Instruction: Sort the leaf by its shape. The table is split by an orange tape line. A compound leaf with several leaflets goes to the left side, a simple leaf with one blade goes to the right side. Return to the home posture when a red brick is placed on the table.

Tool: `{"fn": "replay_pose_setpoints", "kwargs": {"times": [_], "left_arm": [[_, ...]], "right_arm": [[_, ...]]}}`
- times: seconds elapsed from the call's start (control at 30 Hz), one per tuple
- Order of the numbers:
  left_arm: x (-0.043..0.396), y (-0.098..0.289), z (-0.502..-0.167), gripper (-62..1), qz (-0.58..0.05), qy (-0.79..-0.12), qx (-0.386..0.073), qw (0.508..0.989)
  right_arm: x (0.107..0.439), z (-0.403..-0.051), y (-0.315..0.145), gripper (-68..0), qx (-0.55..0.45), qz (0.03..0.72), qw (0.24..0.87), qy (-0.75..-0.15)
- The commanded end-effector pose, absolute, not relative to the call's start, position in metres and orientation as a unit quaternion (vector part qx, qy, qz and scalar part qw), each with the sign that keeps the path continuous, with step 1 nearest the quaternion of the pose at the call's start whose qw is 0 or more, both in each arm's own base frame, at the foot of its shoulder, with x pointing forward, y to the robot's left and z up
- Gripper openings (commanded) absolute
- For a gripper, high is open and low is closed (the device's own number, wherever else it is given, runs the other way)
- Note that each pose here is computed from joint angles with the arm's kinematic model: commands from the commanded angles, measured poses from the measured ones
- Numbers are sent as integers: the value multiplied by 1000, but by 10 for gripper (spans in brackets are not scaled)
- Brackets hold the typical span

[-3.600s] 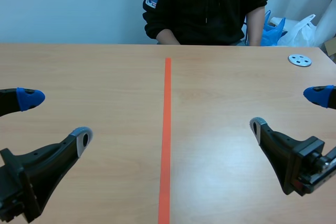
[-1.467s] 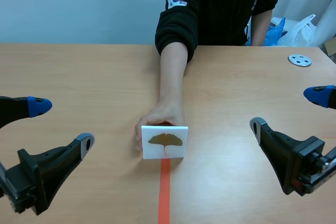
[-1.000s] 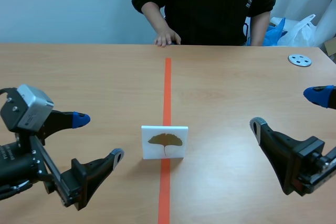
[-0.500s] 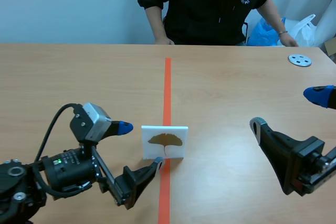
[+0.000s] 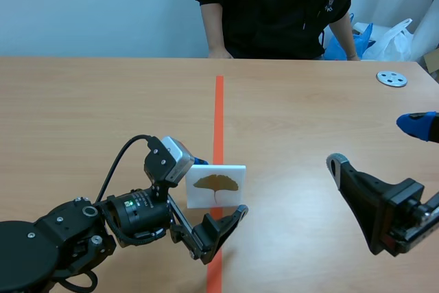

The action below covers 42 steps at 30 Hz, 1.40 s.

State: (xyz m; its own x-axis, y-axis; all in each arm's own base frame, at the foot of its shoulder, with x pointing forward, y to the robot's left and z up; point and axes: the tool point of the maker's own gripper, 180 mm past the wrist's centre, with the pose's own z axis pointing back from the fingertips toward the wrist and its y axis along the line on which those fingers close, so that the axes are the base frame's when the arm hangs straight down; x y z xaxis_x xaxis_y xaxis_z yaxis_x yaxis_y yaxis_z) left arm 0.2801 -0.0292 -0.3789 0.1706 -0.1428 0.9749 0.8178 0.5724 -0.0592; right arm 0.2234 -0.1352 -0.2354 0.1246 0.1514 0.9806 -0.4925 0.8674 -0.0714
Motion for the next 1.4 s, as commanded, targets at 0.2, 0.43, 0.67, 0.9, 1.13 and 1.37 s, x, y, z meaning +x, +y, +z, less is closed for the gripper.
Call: {"fn": "replay_pose_setpoints", "kwargs": {"times": [0.2,0.43,0.67,0.9,1.13,1.37], "left_arm": [[285,-30,-361,-267,-342,-580,-314,670],[290,-26,-363,-561,-340,-587,-294,673],[294,-25,-354,-569,-321,-597,-303,670],[327,-10,-303,-569,-265,-649,-291,651],[374,61,-277,-569,-181,-698,-190,667],[398,146,-266,-569,-116,-713,-91,686]], "right_arm": [[227,-225,-136,4,135,220,726,-637],[227,-226,-136,4,135,220,726,-637],[227,-226,-136,4,135,220,727,-636],[226,-226,-136,4,135,220,727,-636],[227,-226,-136,4,135,220,727,-636],[227,-226,-136,4,135,220,727,-636]]}}
